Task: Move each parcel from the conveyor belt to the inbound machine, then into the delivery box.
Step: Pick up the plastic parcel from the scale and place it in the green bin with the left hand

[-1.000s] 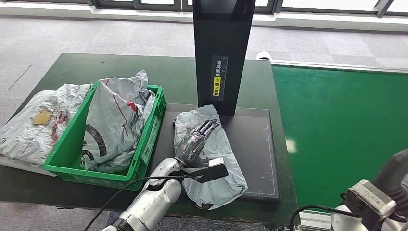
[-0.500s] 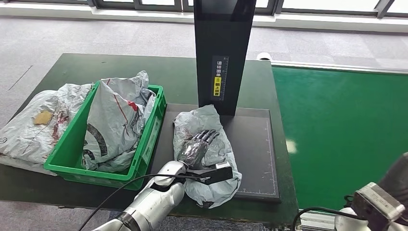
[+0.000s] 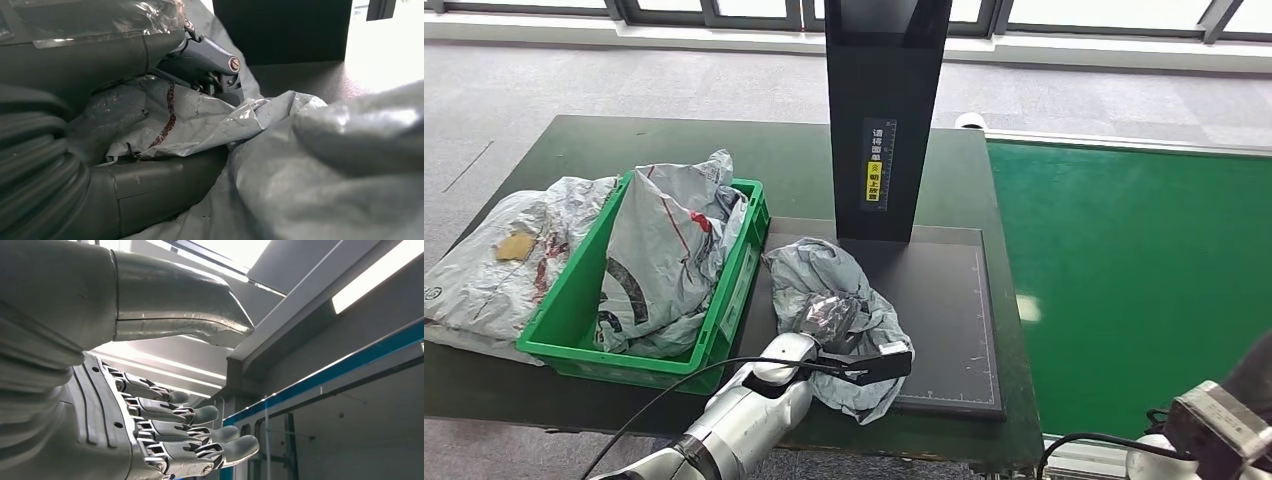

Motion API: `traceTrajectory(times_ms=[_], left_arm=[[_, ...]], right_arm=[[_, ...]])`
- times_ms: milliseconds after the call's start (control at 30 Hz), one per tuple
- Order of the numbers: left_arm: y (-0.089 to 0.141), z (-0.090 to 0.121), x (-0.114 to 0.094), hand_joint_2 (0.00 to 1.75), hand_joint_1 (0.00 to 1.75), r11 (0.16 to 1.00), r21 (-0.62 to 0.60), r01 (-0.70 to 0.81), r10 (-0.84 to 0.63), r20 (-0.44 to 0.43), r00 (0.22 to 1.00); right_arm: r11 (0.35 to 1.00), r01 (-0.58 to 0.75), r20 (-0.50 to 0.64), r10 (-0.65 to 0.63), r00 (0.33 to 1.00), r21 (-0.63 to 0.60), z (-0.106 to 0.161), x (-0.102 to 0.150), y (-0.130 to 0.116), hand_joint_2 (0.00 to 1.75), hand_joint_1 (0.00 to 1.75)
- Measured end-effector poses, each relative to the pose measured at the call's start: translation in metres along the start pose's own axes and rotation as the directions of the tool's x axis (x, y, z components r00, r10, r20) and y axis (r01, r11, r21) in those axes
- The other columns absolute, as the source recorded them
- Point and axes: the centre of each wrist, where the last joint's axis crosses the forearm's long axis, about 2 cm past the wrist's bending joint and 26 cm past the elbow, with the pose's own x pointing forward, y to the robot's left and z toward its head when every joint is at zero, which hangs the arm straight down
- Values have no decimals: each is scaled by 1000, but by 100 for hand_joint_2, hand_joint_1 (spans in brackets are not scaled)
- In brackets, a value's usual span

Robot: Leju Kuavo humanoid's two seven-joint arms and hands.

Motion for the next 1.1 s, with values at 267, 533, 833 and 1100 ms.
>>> traceTrajectory(times_ms=[267, 533, 833, 1100], left_arm=[[-1, 1, 0, 175, 175, 1000, 6, 10, -10, -3, 1000], [-2, 1, -1, 175, 175, 1000, 5, 11, -11, -4, 1000], [50, 19, 10, 175, 175, 705, 709, 25, -126, 90, 988], [171, 100, -8, 175, 175, 134, 991, -14, -215, 43, 976]], right_arm=[[1000, -6, -7, 6, 1000, -4, 0, -2, -2, 175, 0], [1000, -8, -8, 8, 1000, -4, 1, -3, -2, 175, 0], [1000, -23, -16, 23, 1000, 1, 5, -3, -12, 175, 0], [999, -34, -11, 34, 999, 6, 5, -4, -13, 175, 0]])
